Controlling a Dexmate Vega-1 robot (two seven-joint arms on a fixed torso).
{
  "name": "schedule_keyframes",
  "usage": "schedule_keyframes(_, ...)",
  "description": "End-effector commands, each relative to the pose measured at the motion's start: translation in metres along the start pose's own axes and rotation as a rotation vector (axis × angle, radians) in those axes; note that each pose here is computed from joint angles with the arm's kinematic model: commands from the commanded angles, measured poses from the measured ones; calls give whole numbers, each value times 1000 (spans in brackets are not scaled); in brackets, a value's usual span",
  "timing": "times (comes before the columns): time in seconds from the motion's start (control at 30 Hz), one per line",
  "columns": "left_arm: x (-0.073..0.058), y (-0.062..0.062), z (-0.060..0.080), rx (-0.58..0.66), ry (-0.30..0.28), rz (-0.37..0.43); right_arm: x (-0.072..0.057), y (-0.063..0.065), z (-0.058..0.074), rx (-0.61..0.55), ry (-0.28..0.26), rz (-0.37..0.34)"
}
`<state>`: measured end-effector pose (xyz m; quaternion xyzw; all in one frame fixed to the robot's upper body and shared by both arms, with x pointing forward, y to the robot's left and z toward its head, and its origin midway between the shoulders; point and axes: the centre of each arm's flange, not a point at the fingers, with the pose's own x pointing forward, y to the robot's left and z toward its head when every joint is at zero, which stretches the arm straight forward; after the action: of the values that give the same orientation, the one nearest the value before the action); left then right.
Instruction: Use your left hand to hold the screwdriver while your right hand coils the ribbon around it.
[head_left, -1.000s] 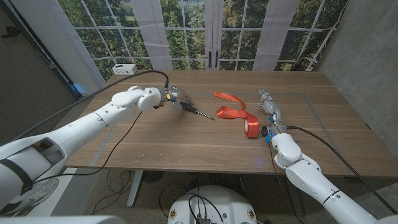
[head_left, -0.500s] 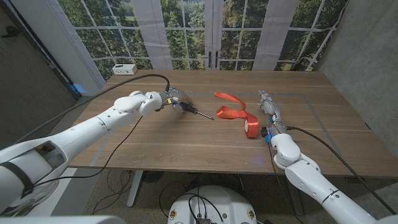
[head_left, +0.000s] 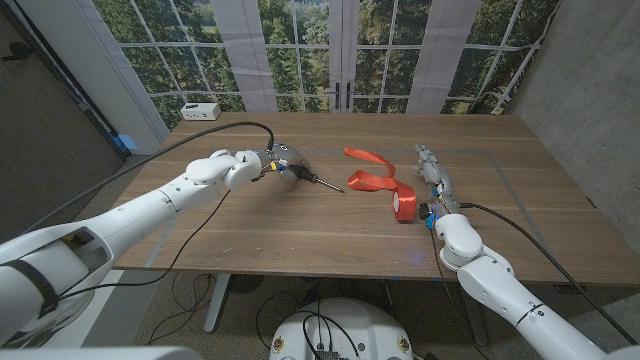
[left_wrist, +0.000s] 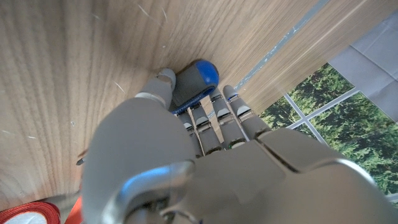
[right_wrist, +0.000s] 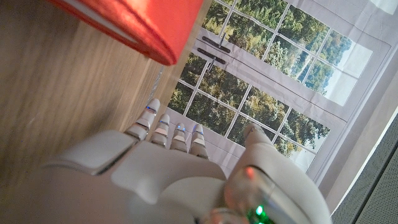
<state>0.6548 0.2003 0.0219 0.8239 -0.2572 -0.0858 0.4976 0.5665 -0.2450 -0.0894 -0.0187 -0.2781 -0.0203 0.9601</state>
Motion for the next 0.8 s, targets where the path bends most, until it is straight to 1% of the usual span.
schedule_keyframes(0.03,9,-9,3,29,-11,-34,4,-1,1,0,9,-6)
schedule_keyframes(0.1,9,-10,3,35,-15,-18,4,-1,1,-6,7,0)
schedule_keyframes(0.13,8,-10,4,46,-10,9,5,-1,1,-2,9,-2)
schedule_keyframes(0.2,9,-9,3,54,-9,11,5,-1,1,-14,12,1)
schedule_keyframes(0.27,9,-11,3,54,-7,33,5,-1,1,-6,9,3)
schedule_keyframes(0.33,6,-11,2,50,-3,73,5,-2,1,-7,12,-7)
schedule_keyframes(0.47,2,-10,0,37,-4,151,5,-2,1,-9,9,0)
schedule_keyframes(0.5,-1,-9,-1,33,-1,180,5,-2,2,-5,10,0)
schedule_keyframes(0.53,-2,-6,-3,20,0,190,4,-2,2,-13,6,5)
schedule_keyframes(0.6,-7,-6,-5,3,3,250,4,-2,3,-9,6,0)
schedule_keyframes(0.63,-9,-4,-5,2,4,259,4,-2,3,-15,6,2)
schedule_keyframes(0.67,-12,-4,-5,2,11,292,4,-2,4,-8,4,4)
schedule_keyframes(0.7,-12,-4,-5,3,12,294,4,-2,4,-8,4,4)
schedule_keyframes(0.8,-21,-3,-6,6,32,399,3,-1,7,-13,3,3)
